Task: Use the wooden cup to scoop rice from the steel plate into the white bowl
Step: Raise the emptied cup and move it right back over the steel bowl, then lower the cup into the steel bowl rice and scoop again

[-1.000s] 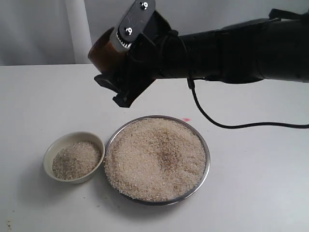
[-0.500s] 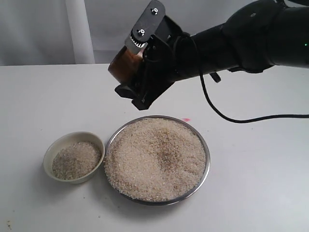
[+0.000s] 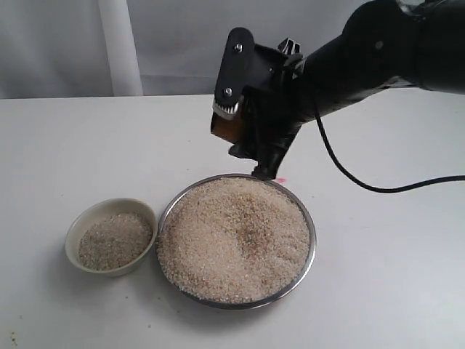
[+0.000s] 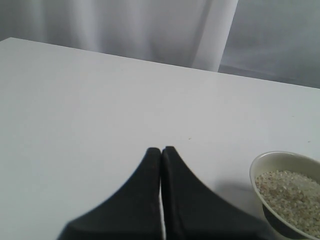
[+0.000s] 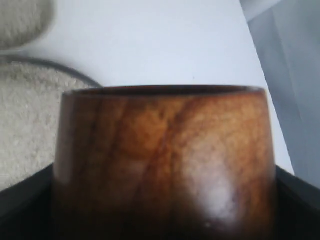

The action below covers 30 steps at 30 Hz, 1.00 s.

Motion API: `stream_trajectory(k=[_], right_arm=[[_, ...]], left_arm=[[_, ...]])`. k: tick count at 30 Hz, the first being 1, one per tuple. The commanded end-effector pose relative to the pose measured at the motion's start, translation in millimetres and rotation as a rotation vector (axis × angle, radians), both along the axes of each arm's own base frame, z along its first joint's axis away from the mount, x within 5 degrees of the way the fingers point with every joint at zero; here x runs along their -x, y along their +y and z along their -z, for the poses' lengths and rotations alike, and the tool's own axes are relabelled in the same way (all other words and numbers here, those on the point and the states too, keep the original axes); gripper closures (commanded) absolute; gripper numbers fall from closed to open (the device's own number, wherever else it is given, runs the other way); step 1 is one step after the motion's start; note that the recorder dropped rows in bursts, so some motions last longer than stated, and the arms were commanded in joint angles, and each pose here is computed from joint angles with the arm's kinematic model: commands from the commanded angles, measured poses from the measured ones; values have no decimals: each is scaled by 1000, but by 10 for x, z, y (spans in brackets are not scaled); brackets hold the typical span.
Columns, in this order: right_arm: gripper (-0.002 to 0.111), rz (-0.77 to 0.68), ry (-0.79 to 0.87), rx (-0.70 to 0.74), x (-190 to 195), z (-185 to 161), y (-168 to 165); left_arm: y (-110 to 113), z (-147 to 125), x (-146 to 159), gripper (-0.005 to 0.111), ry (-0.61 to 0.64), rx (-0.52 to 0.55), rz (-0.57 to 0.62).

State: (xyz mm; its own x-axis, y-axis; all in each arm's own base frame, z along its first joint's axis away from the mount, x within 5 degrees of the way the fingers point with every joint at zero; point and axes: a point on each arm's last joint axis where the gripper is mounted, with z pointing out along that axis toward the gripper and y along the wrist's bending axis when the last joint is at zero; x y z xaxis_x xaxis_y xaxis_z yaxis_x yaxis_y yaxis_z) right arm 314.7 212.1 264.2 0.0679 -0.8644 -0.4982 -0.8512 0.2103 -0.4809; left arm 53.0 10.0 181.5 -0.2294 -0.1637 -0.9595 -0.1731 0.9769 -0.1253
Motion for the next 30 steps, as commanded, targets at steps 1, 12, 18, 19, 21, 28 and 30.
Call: stream_trajectory(k=[1,12,18,19,21,28,30], right_arm=[[108,-16,-47,115,-6,15,-23],[108,-140,-125,333,-94,272,22],[108,-242,-185,488,-134,444,76],[108,-256,-199,515,-147,457,70],[108,-279,-207,557,-173,520,66],[108,-347,-224,670,-242,718,63],[108,-380,-240,718,-272,789,62]], left_arm=[[-4,-18,0,107,-13,6,4],[-4,-18,0,107,-13,6,4],[-4,-18,0,107,-13,6,4],[-4,-18,0,107,-13,6,4],[-4,-18,0,107,-13,6,4],[-4,-18,0,107,-13,6,4],[-4,-18,0,107,-13,6,4]])
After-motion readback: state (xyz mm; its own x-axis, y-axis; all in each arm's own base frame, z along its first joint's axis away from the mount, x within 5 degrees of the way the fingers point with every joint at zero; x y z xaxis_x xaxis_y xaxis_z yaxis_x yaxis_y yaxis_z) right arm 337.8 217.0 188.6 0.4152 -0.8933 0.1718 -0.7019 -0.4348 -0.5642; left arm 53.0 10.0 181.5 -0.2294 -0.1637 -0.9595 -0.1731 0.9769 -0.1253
